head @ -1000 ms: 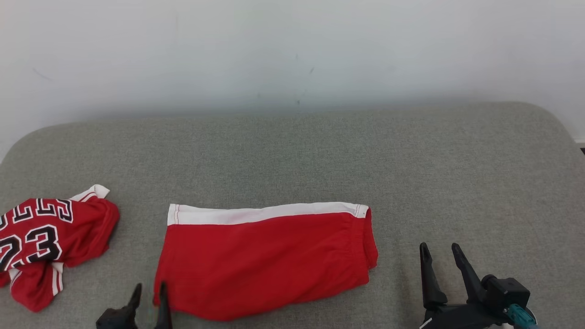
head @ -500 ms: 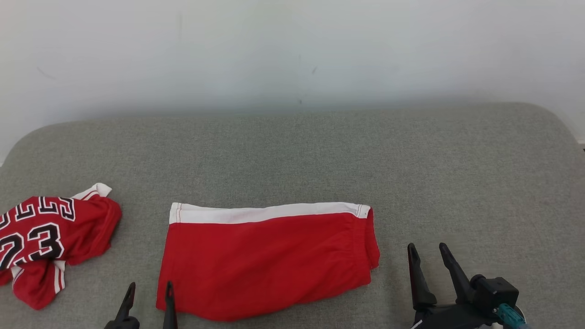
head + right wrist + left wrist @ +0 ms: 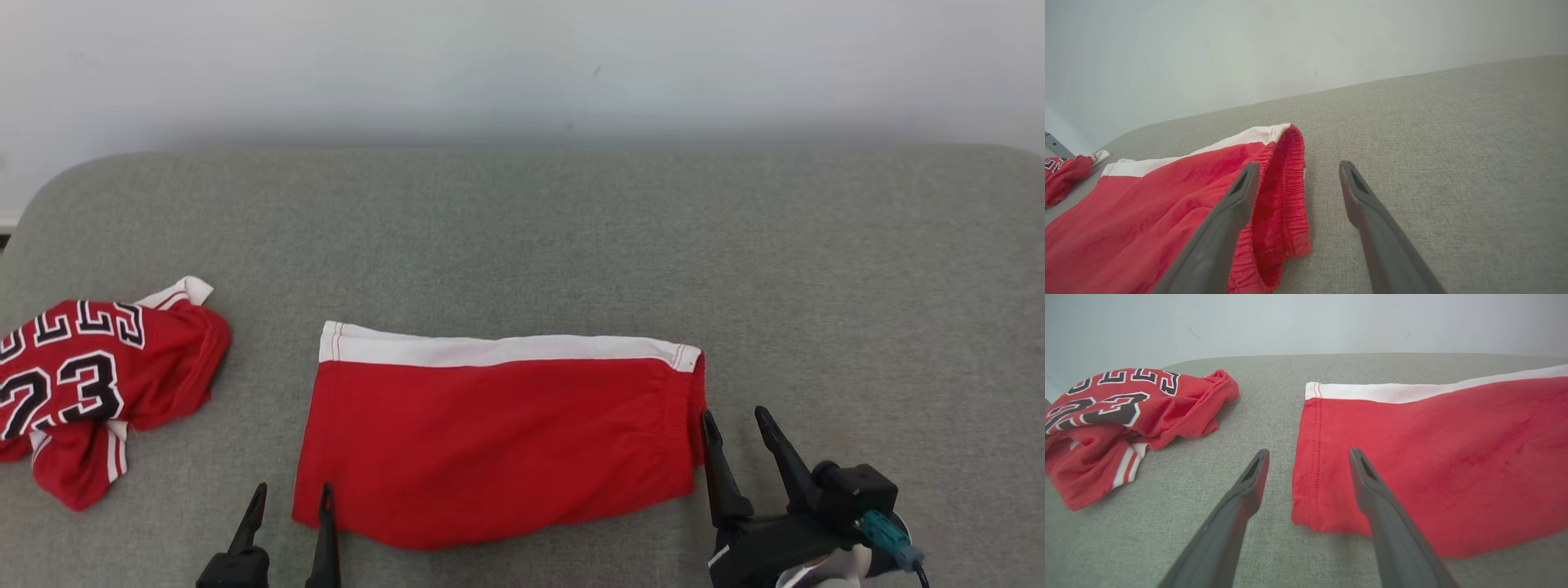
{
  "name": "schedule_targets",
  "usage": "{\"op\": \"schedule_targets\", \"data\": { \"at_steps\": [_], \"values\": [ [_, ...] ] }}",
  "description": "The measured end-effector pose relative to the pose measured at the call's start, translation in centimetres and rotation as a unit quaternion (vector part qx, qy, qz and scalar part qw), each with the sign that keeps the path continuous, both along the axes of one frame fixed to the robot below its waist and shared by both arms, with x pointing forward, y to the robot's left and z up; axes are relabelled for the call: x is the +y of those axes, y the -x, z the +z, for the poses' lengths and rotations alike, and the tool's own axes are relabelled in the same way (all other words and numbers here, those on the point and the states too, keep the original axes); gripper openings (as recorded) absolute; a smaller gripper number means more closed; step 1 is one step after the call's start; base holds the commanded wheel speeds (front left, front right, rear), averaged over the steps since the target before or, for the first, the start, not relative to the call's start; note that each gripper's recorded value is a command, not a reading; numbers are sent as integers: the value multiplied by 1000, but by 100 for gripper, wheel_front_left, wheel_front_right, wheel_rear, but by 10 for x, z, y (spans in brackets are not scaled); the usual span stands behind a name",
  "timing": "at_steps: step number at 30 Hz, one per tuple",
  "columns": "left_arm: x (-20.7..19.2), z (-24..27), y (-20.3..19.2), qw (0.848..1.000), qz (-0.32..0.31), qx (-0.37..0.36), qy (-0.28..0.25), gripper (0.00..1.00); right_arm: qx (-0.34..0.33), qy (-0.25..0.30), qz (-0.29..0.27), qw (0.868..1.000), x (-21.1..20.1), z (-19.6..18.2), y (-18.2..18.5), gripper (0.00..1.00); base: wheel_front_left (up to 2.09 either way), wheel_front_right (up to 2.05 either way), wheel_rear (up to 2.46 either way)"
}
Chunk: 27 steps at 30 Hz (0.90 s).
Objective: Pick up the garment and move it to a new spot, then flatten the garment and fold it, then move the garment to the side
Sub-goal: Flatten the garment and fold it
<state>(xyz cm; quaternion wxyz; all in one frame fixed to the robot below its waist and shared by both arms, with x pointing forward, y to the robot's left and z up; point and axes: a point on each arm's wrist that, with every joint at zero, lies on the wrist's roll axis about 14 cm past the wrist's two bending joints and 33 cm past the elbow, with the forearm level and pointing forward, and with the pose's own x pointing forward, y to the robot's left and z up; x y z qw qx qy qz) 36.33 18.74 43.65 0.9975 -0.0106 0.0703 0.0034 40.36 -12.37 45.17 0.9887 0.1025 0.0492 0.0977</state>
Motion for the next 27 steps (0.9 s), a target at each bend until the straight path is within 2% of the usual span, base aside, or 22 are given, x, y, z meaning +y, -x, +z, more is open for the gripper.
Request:
{"op": "schedule_targets", "data": {
  "at_steps": [9,15,21,22,23,25,27],
  "values": [
    [7,-12,-6,1000,9,19,-4,100,39,-8,25,999,21,-27,-22,100,0,0,0],
    [11,-20,-5,999,18,32,-4,100,80,-13,29,996,26,-54,-23,100,0,0,0],
    [10,-22,-8,999,14,34,-4,100,98,-34,50,993,43,-63,-21,98,0,0,0],
    [9,-22,-8,999,13,34,-4,100,99,-35,54,993,46,-63,-20,78,0,0,0],
    [9,-22,-8,999,13,34,-4,100,100,-36,57,993,48,-63,-20,39,0,0,0],
    [8,-22,-8,999,11,34,-3,100,102,-48,52,992,48,-62,-21,0,0,0,0],
    [7,-22,-8,999,10,34,-3,100,102,-52,45,992,45,-61,-21,0,0,0,0]
  ]
}}
